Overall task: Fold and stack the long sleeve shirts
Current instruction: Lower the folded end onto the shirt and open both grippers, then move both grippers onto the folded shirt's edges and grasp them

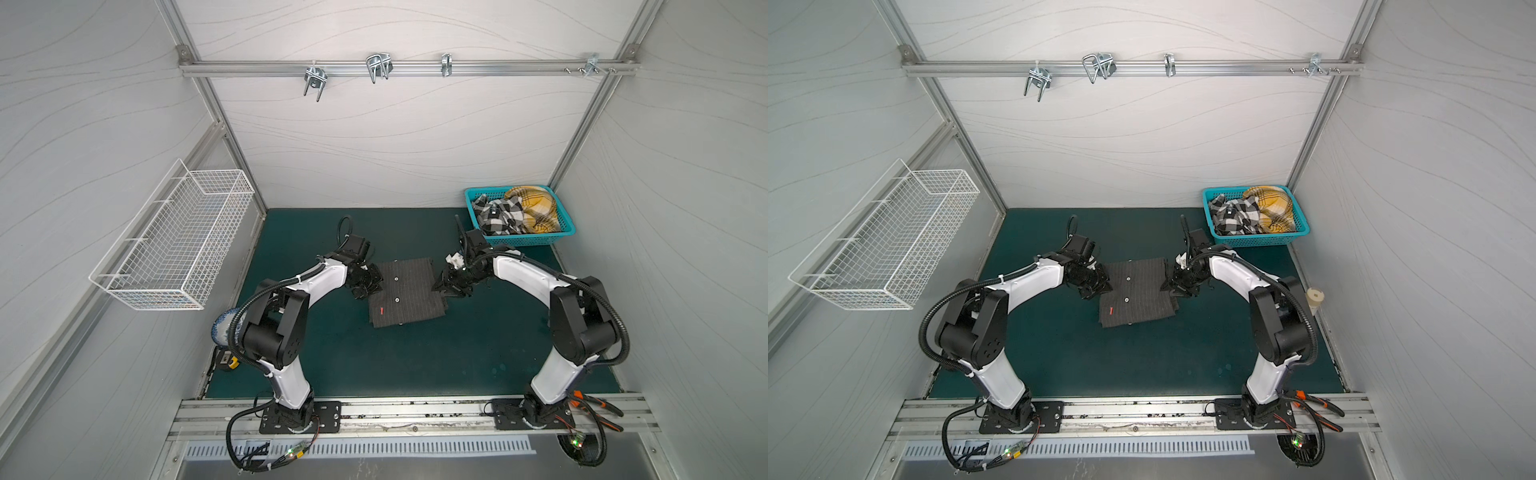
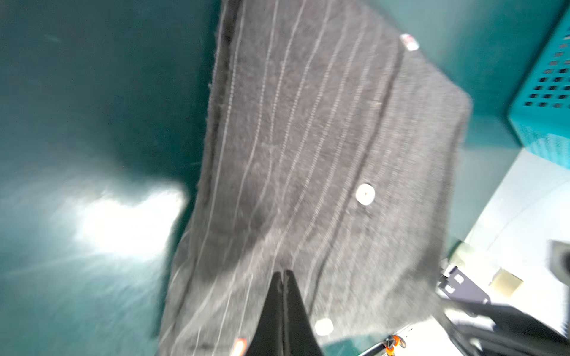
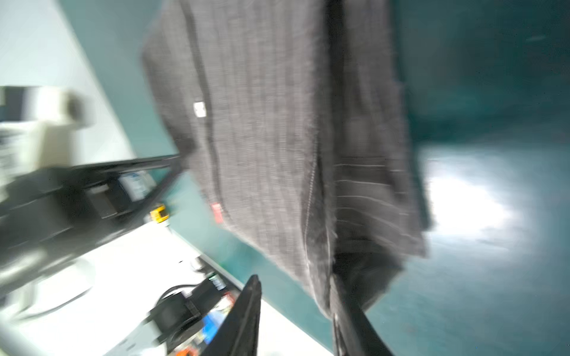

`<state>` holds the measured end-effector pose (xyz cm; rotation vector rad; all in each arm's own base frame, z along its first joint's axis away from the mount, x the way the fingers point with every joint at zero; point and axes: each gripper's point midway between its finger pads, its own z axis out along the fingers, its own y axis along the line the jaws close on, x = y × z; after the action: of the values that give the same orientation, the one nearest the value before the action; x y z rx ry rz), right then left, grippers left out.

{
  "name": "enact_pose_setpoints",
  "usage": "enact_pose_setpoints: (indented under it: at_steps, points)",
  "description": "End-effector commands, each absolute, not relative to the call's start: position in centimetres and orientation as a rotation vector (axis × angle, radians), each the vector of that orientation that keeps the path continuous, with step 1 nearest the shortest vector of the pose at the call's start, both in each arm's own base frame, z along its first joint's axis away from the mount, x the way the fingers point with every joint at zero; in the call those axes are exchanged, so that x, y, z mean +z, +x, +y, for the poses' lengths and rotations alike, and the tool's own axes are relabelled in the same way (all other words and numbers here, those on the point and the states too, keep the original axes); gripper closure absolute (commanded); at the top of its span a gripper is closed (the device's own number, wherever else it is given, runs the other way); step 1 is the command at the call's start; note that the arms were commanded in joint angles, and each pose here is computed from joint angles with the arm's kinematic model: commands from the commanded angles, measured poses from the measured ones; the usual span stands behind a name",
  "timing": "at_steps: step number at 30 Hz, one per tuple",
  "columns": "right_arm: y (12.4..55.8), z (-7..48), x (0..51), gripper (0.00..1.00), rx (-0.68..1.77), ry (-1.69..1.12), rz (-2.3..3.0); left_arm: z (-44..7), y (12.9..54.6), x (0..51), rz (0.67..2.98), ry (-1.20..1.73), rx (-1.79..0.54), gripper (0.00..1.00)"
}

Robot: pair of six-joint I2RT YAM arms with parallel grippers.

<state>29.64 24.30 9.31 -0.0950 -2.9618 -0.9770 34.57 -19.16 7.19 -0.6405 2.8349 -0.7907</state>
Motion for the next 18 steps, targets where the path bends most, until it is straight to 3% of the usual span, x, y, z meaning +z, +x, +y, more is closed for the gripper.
enact_pose_setpoints:
  at_steps: [1,4,8,15,18]
  points:
    - [27.7,22.7,6.7,0.62,-0.737,-0.029,-2.984,-18.6,33.7,7.5,2.839,-0.623,-0.771,0.95]
    - [28.1,22.8,5.4,0.64,-0.703,-0.021,-2.989,-18.8,33.5,6.3,2.861,-0.623,-0.78,0.96]
    - [29.0,22.3,3.8,0.77,-0.629,-0.024,-3.005,-18.6,33.9,3.5,2.913,-0.644,-0.733,0.99]
    - [28.6,22.1,1.0,0.77,-0.579,-0.022,-2.962,-16.9,34.1,-0.2,2.974,-0.709,-0.63,1.0]
    - [28.6,21.9,2.4,0.76,-0.576,-0.004,-2.986,-16.8,34.4,0.5,2.963,-0.693,-0.632,1.0]
